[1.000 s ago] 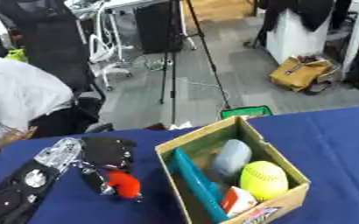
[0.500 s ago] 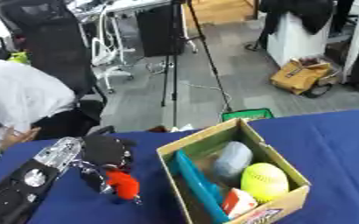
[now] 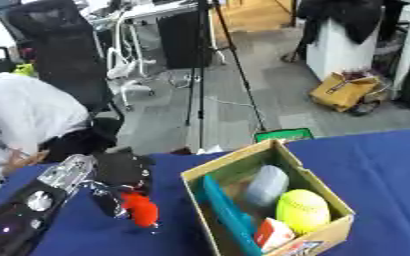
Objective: Pick up objects on the table and place them in the box.
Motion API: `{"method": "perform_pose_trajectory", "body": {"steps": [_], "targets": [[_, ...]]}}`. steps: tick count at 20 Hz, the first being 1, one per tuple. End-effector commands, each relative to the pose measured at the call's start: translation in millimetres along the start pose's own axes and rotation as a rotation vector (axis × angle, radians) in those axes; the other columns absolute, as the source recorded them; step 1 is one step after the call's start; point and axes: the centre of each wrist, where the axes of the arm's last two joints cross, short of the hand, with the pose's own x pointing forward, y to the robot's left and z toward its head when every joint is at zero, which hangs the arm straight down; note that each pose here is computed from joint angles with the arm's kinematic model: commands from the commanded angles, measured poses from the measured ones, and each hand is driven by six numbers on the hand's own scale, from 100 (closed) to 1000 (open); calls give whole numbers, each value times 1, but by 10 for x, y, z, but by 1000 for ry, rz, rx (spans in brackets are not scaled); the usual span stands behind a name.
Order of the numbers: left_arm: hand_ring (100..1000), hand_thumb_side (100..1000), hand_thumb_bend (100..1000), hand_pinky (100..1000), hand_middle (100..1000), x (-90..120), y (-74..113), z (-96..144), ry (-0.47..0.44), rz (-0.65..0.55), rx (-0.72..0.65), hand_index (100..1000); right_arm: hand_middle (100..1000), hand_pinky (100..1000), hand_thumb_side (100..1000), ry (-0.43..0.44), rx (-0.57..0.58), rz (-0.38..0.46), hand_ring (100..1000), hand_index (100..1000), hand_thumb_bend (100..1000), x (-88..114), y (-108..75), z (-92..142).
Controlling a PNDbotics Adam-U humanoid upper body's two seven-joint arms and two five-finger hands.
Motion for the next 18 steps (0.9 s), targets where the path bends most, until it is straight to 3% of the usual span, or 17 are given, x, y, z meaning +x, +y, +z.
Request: {"method": "perform_pose_trajectory", "body": {"steps": [1,18], "targets": [[725,408,370,1000,445,-152,150,116,41,-26,16,586,562,754,523,-45,-27,-16,687,576,100,-1,-22,-109],[707,382,371,1000,431,-229,306,152,69,-18,32,564,564,757,509,-49,-21,-7,689,575,100,-22,-52,-132]]}}
